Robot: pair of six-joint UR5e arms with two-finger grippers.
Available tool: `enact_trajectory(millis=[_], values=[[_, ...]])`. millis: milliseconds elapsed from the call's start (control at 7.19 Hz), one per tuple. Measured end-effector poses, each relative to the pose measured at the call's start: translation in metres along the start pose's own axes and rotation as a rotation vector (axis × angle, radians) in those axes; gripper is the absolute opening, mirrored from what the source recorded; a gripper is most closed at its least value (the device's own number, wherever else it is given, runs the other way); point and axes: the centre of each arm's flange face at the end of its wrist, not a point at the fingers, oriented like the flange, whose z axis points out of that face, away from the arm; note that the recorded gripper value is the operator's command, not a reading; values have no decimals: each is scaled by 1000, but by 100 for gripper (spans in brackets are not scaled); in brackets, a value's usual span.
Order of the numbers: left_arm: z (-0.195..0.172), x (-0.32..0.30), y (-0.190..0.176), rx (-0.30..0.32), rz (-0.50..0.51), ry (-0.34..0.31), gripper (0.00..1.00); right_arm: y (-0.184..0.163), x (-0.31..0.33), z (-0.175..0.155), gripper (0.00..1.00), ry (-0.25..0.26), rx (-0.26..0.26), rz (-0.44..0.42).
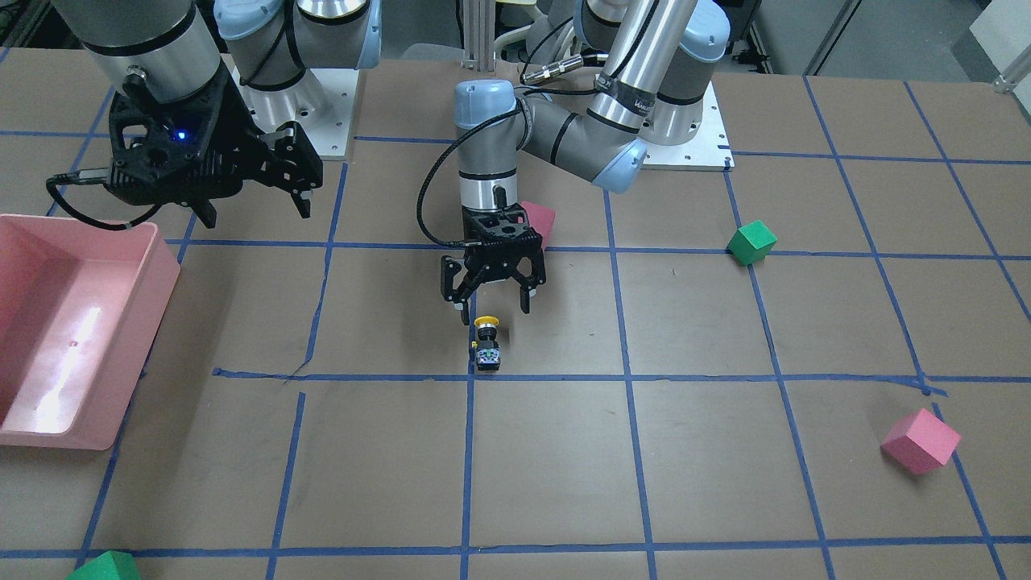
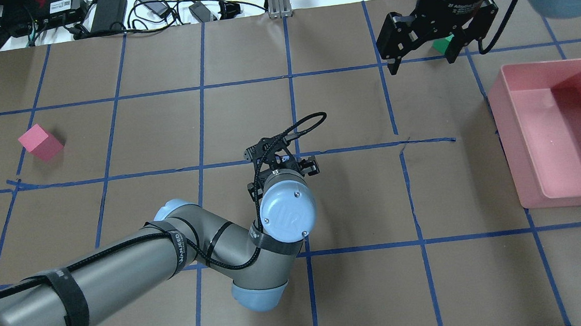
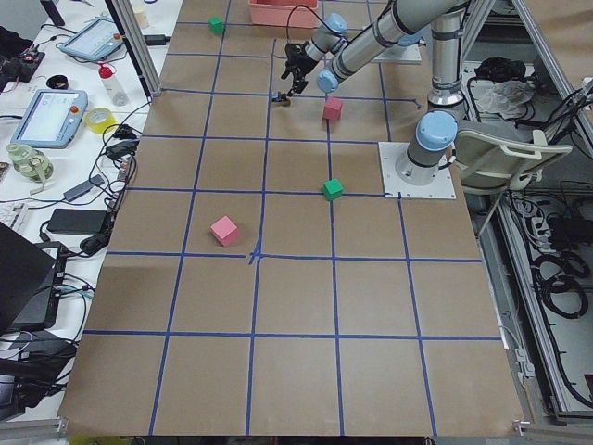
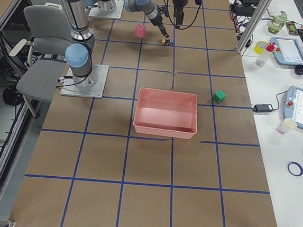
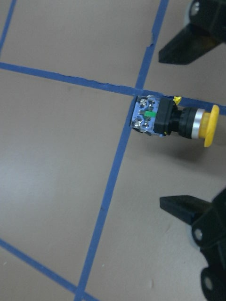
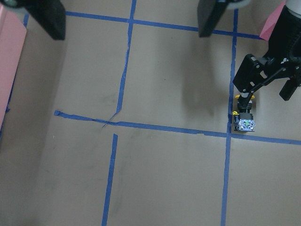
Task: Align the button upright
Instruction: 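Lower the left gripper and grasp the switch body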
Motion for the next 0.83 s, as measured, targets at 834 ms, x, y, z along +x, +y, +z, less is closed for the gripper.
enact_trajectory(millis=[834], values=[[39,0,31,0,190,56,77,0,1,1,100,0,-1,1]])
